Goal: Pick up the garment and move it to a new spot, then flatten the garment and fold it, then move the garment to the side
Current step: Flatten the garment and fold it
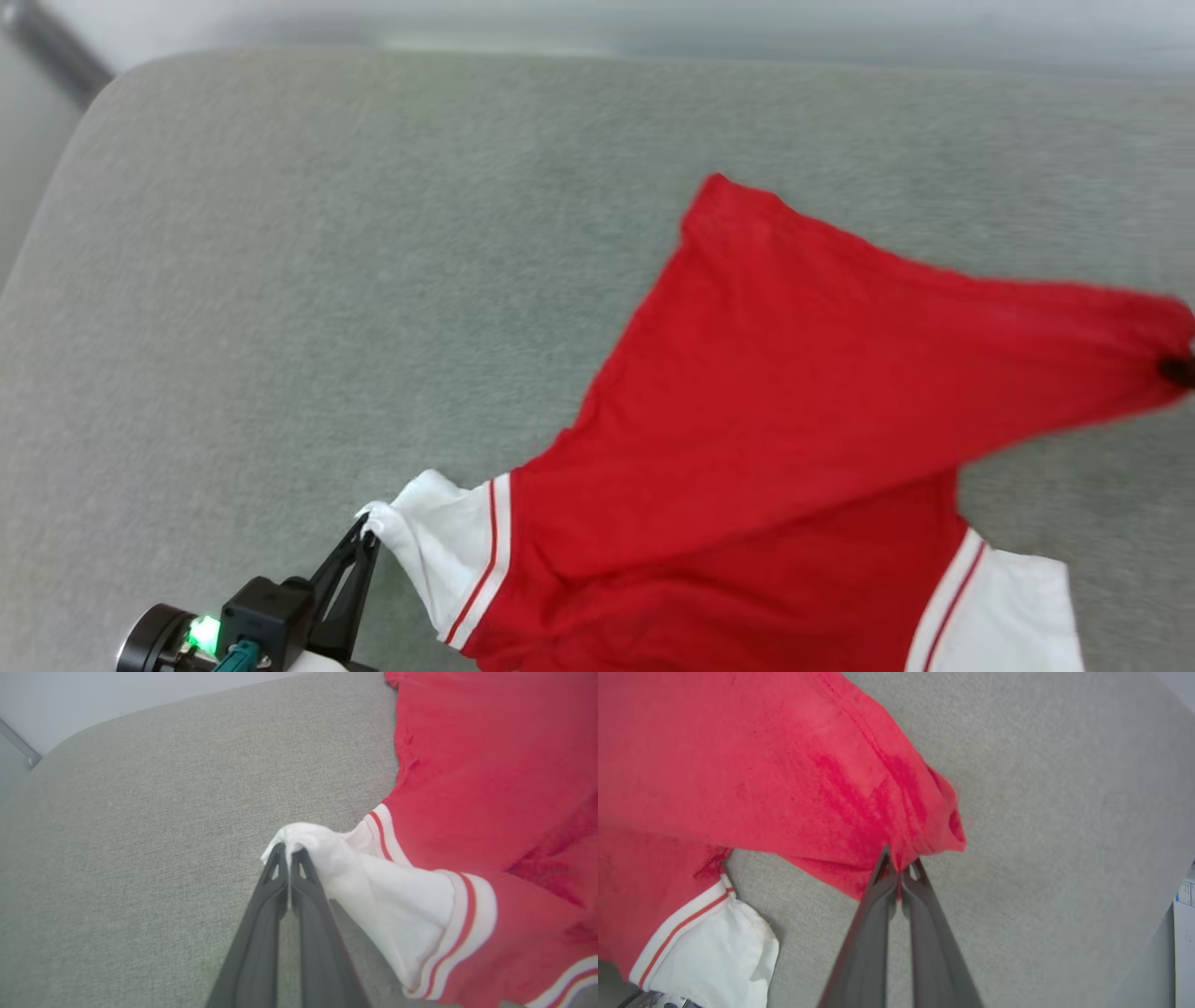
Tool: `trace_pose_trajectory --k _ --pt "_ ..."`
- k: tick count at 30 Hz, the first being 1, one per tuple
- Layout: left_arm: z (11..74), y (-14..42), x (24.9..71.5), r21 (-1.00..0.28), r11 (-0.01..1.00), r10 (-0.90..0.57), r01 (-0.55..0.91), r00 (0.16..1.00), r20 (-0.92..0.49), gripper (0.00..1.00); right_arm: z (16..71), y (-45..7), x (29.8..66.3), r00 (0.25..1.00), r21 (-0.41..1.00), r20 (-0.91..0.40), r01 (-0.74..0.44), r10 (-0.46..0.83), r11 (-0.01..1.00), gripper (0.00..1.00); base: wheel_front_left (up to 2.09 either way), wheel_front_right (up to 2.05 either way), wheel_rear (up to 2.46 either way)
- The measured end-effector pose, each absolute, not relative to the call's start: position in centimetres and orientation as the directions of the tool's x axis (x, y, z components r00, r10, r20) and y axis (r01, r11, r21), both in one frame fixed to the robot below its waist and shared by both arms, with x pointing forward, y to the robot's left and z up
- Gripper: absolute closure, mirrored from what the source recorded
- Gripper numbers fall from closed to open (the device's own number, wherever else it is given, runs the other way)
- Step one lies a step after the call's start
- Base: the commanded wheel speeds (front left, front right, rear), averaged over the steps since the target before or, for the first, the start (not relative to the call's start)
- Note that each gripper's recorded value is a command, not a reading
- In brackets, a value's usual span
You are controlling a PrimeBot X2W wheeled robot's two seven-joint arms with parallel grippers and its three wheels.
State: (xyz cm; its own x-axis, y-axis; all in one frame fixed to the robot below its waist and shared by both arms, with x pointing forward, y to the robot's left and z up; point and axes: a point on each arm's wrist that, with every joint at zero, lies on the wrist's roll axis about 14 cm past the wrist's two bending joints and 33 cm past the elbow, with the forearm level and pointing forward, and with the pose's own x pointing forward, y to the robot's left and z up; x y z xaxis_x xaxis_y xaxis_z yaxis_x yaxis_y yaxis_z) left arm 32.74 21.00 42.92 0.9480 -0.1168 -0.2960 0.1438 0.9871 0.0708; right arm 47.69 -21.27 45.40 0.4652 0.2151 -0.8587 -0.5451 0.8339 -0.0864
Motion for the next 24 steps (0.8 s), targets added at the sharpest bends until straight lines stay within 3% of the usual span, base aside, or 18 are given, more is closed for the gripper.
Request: trace_pose_trajectory --k 6,14,19,20,21,24 --pt "43.8 19.9 33.1 0.073 0.979 -0.164 0.19 0.947 -0.275 1.0 43.9 -26.2 41.1 0.432 -0.034 -0.884 -0.443 0.18 0.896 1.0 0.0 0.0 0.0" --pt "44.2 18.9 33.4 0.072 0.972 -0.198 0.224 0.944 -0.264 1.0 37.3 -28.6 29.2 0.232 0.11 -0.956 -0.285 0.18 0.952 1.0 0.0 0.0 0.0" --pt "43.9 19.0 33.4 0.07 0.971 -0.2 0.227 0.94 -0.275 1.0 35.9 -28.2 26.1 0.189 0.153 -0.962 -0.225 0.197 0.962 1.0 0.0 0.0 0.0" --pt "43.9 19.0 33.4 0.07 0.971 -0.199 0.227 0.94 -0.277 1.0 36.0 -28.0 26.3 0.201 0.157 -0.958 -0.219 0.202 0.963 0.74 0.0 0.0 0.0" --pt "43.8 19.0 33.4 0.069 0.972 -0.199 0.226 0.939 -0.279 1.0 36.2 -27.9 26.8 0.221 0.155 -0.954 -0.221 0.204 0.963 0.0 0.0 0.0 0.0" --pt "43.8 19.0 33.5 0.069 0.972 -0.198 0.226 0.94 -0.278 1.0 37.8 -27.4 29.1 0.3 0.13 -0.931 -0.256 0.206 0.958 0.0 0.0 0.0 0.0"
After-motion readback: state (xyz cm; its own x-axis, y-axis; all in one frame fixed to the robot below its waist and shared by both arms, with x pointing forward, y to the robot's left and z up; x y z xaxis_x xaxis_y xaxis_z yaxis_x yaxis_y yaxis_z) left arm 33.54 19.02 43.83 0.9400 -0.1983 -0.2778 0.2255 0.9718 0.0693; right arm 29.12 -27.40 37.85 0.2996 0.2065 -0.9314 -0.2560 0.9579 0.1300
